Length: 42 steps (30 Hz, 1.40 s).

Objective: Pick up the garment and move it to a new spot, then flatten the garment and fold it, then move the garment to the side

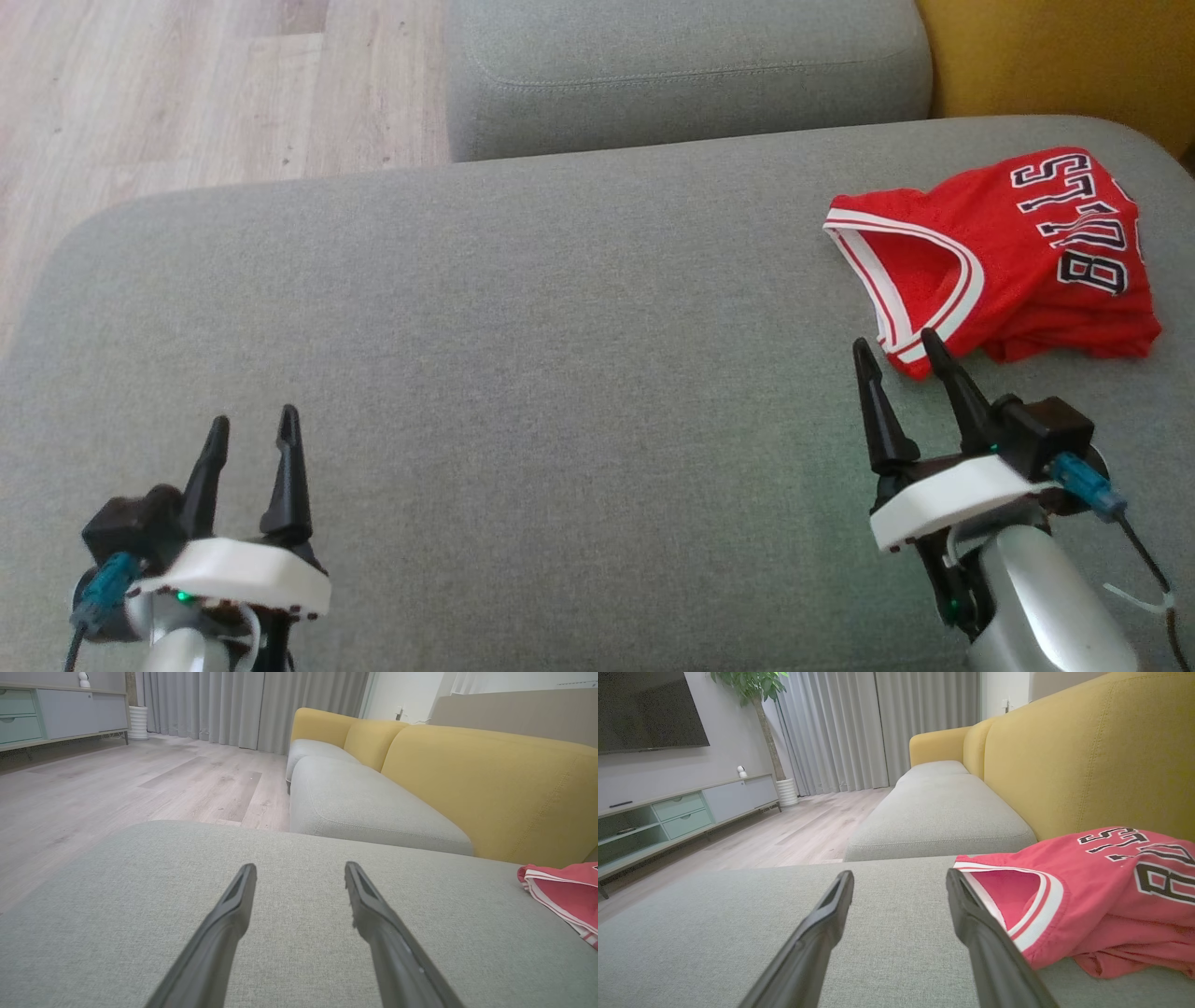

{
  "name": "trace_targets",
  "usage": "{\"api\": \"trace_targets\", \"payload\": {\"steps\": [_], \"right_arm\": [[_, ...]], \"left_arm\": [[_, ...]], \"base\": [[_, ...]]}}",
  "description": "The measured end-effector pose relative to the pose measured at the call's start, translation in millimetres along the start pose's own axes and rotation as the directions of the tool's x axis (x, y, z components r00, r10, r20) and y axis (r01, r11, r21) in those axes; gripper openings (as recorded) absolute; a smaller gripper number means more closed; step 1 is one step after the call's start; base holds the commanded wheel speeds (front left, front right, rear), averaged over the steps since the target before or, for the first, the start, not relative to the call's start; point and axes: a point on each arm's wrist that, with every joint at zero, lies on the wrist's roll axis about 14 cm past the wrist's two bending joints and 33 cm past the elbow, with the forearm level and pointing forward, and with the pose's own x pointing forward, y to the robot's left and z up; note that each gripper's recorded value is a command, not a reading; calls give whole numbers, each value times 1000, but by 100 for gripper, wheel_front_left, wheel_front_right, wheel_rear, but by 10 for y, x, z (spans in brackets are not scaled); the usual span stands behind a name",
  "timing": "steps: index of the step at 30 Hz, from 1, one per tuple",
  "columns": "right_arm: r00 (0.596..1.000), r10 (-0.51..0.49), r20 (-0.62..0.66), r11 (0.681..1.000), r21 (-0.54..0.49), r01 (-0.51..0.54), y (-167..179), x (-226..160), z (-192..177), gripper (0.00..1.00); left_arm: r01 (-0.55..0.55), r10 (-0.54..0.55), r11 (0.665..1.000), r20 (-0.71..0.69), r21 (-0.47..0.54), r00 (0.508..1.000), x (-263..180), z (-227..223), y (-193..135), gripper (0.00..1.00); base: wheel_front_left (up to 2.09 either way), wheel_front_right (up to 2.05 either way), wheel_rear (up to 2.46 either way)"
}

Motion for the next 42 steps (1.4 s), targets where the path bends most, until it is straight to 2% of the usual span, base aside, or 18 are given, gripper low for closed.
{"api": "trace_targets", "payload": {"steps": [15,16,23,29,42], "right_arm": [[1000,-16,-6,1000,12,16,-42,-35,-22,100],[1000,-17,-11,1000,13,18,-43,-41,-39,0],[984,-54,-171,996,65,66,-74,-358,-580,0],[984,-73,-160,988,124,93,-116,-317,-525,0],[982,-119,-148,950,270,156,-210,-285,-455,0]], "left_arm": [[2,-2,1000,-17,-15,1000,29,-56,0,100],[2,-2,1000,-23,-16,1000,28,-75,-3,0],[-43,32,997,-187,-57,982,-270,-582,43,0],[-68,46,991,-185,-117,982,-254,-566,63,0],[-122,71,960,-199,-252,977,-247,-564,101,0]], "base": [[0,0,0],[0,0,0],[0,0,0],[0,0,0],[0,0,0]]}}
